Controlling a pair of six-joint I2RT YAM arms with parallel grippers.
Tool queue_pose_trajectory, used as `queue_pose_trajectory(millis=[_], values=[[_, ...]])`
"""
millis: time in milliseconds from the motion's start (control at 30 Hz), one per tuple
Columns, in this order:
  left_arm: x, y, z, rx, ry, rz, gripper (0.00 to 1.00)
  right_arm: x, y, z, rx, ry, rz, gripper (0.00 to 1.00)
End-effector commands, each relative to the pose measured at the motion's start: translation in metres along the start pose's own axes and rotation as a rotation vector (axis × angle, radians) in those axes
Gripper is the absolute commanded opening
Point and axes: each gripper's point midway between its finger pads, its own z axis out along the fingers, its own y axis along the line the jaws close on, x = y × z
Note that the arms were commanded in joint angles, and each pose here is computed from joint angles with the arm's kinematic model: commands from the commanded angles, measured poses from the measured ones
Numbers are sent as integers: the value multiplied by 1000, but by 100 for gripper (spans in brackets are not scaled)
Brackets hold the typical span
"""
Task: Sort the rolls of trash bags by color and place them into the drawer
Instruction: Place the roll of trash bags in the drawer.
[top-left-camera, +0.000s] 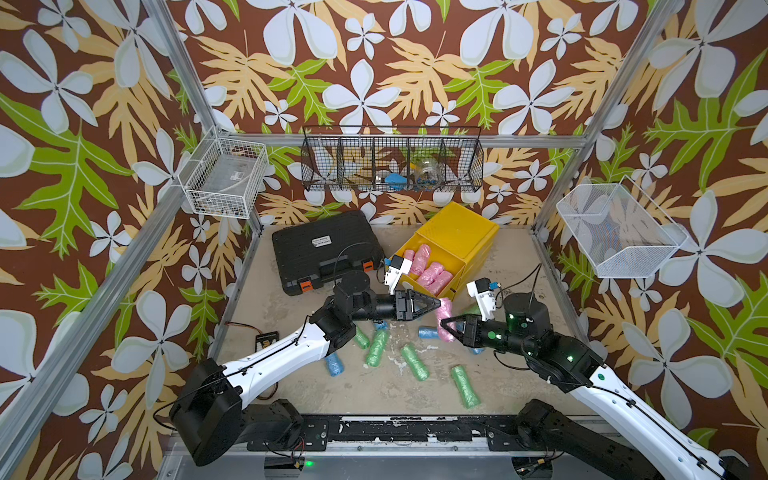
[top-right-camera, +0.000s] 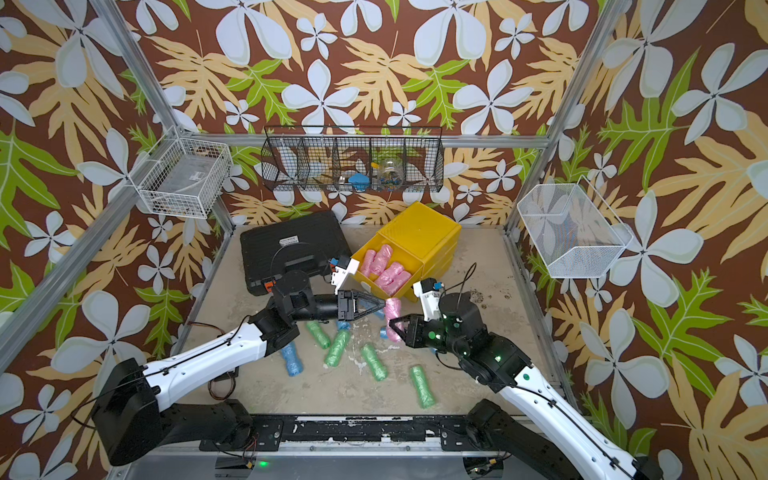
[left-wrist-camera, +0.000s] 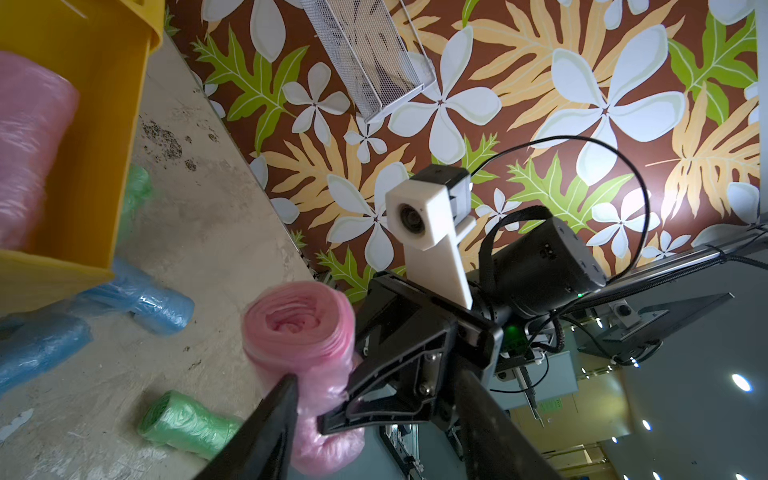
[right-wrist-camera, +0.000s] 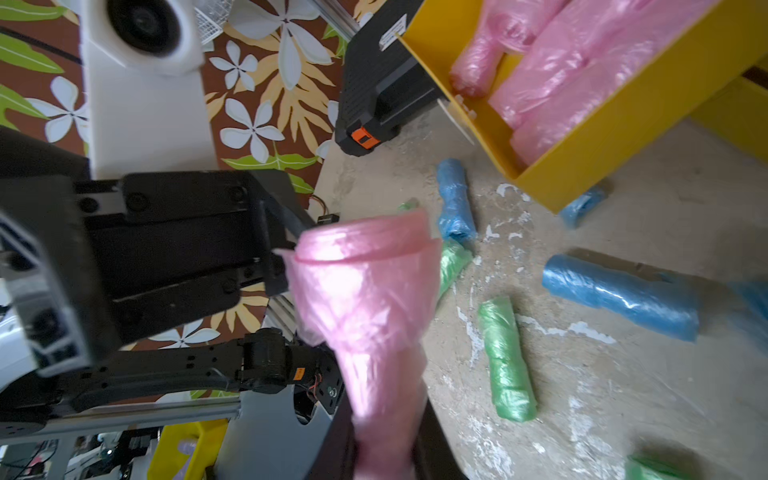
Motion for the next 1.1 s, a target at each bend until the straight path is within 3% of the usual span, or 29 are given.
queue_pose_trajectory(millis=[0,233,433,700,833,867,933,1067], values=[[1,1,-1,-17,4,31,63,-10,25,-2,-107,-22,-4,14],[-3,-5,5,-5,12,46,61,-7,41,4,-209,17,5,14],[-7,-11,9,11,20,61,50,-7,50,6,-250,37,-3,14],[-9,-7,14,4,31,59,31,-8,55,7,-268,53,-25,14],[-8,-5,17,7,45,53,9,-9,56,7,-264,52,-35,15],[-7,-5,17,8,47,51,2,-10,56,8,-262,51,-36,17],[-8,-6,17,9,46,51,0,-12,56,8,-257,45,-40,22],[-12,-10,15,1,31,64,0,-24,55,4,-227,-2,-54,54]])
